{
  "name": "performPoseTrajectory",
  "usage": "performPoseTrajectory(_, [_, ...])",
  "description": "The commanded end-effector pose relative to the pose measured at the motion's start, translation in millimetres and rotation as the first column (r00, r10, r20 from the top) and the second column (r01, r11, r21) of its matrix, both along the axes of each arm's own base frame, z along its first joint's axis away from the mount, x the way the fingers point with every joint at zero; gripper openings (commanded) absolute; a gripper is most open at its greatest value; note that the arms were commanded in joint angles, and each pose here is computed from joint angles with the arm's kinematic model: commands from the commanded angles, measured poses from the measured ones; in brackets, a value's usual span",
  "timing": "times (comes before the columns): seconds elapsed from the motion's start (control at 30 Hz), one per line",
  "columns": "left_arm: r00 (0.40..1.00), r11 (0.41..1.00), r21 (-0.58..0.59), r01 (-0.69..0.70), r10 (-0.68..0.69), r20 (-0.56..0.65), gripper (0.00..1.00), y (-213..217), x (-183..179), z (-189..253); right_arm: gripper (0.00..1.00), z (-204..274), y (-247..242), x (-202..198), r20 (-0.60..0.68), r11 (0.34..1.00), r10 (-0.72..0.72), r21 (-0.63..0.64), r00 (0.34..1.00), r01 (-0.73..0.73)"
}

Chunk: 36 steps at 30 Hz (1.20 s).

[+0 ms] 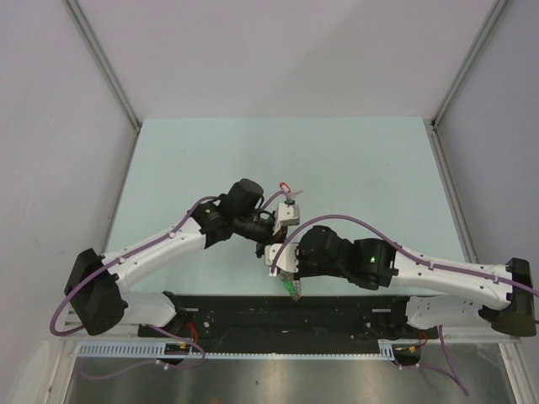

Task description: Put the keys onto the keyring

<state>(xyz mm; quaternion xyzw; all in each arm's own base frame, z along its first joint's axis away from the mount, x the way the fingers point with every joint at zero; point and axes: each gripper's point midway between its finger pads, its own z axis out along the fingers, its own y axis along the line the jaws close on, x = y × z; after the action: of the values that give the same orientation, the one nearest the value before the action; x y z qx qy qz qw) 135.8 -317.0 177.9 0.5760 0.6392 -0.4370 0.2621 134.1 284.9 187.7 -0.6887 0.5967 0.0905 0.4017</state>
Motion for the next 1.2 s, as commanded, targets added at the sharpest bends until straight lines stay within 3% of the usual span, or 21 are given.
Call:
performPoseTrajectory(0.0, [0.997, 0.995, -0.096, -0.023, 0.03, 0.068, 0.0, -4.8, 5.3, 30.1, 0.0, 32.2, 5.2, 5.7, 0.033, 0.996, -0.034, 0.086, 0.999, 0.032])
performPoseTrajectory(0.2, [0.983, 0.97, -0.195, -0.146, 0.165, 0.085, 0.0, 5.9, 16.2, 55.5, 0.0, 38.2, -13.0, 4.8, 0.005, 0.988, -0.101, 0.119, 0.995, 0.1])
performPoseTrajectory(0.53, [0.932, 0.86, -0.424, -0.284, 0.351, 0.087, 0.0, 9.5, 31.7, 112.5, 0.0, 26.0, -8.1, -7.0, -0.046, 0.977, -0.106, 0.181, 0.993, 0.112])
performPoseTrajectory(0.87, [0.896, 0.748, -0.558, -0.36, 0.443, 0.016, 0.0, 12.4, 35.7, 120.9, 0.0, 40.2, 8.5, -1.9, -0.024, 0.946, -0.114, 0.302, 0.993, 0.116])
performPoseTrajectory(1.03, [0.853, 0.636, -0.641, -0.431, 0.519, -0.059, 0.0, 21.3, 42.0, 121.4, 0.0, 51.9, 10.0, 8.4, 0.0, 0.901, -0.165, 0.407, 0.986, 0.151])
performPoseTrajectory(1.17, [0.814, 0.545, -0.679, -0.493, 0.564, -0.138, 0.0, 30.9, 45.8, 118.5, 0.0, 49.1, 8.8, 14.6, -0.009, 0.899, -0.171, 0.407, 0.985, 0.16])
